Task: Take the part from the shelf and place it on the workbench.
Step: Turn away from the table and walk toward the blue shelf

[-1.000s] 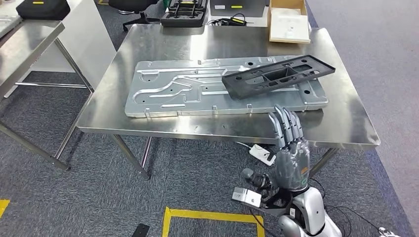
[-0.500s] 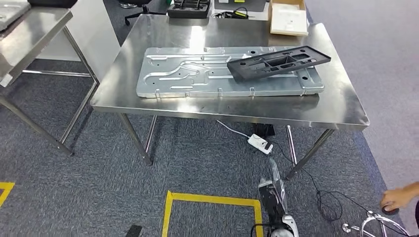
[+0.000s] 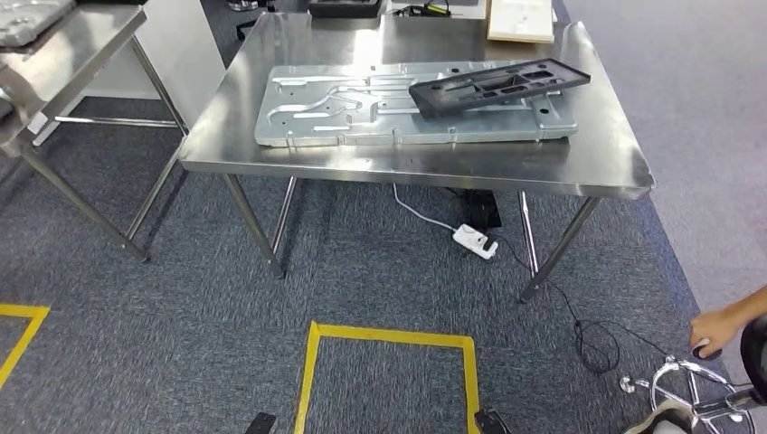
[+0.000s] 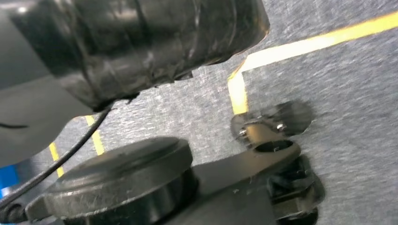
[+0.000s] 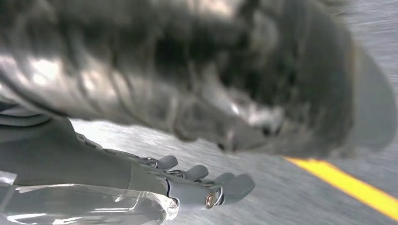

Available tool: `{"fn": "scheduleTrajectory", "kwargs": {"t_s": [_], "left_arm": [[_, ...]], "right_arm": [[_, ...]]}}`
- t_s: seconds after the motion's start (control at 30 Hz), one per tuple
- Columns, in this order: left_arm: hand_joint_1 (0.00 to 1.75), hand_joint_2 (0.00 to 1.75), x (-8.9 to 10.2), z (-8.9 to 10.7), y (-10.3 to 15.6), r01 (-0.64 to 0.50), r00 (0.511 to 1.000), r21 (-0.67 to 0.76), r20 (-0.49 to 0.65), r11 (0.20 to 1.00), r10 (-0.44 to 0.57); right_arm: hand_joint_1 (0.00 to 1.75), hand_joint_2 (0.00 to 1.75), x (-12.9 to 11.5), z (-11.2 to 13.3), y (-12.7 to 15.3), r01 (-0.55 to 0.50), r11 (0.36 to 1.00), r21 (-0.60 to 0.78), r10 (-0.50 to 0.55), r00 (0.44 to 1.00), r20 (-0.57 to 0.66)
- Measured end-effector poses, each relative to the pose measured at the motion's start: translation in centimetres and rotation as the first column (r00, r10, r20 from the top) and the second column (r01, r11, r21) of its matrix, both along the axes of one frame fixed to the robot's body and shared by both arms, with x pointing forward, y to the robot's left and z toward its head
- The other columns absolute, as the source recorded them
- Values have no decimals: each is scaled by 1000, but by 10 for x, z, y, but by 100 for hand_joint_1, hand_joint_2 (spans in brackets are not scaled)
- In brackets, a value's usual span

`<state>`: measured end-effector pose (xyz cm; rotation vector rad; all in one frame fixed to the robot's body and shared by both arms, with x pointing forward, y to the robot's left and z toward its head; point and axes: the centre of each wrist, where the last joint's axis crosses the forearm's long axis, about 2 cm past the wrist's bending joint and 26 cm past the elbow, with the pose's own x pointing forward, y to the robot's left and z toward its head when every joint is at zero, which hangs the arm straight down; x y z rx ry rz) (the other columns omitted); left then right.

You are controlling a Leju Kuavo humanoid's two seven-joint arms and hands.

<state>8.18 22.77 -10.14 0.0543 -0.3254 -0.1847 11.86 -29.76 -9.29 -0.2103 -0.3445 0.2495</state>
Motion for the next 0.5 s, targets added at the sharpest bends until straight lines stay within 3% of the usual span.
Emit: {"fn": "scheduleTrajectory", "kwargs": {"t_s": [0.5], "left_arm": [[0, 0, 5, 1, 0, 7, 1000, 2, 8, 1000, -7]], "right_arm": [[0, 0, -20, -8, -4, -2, 999, -34, -3, 992, -124]]}}
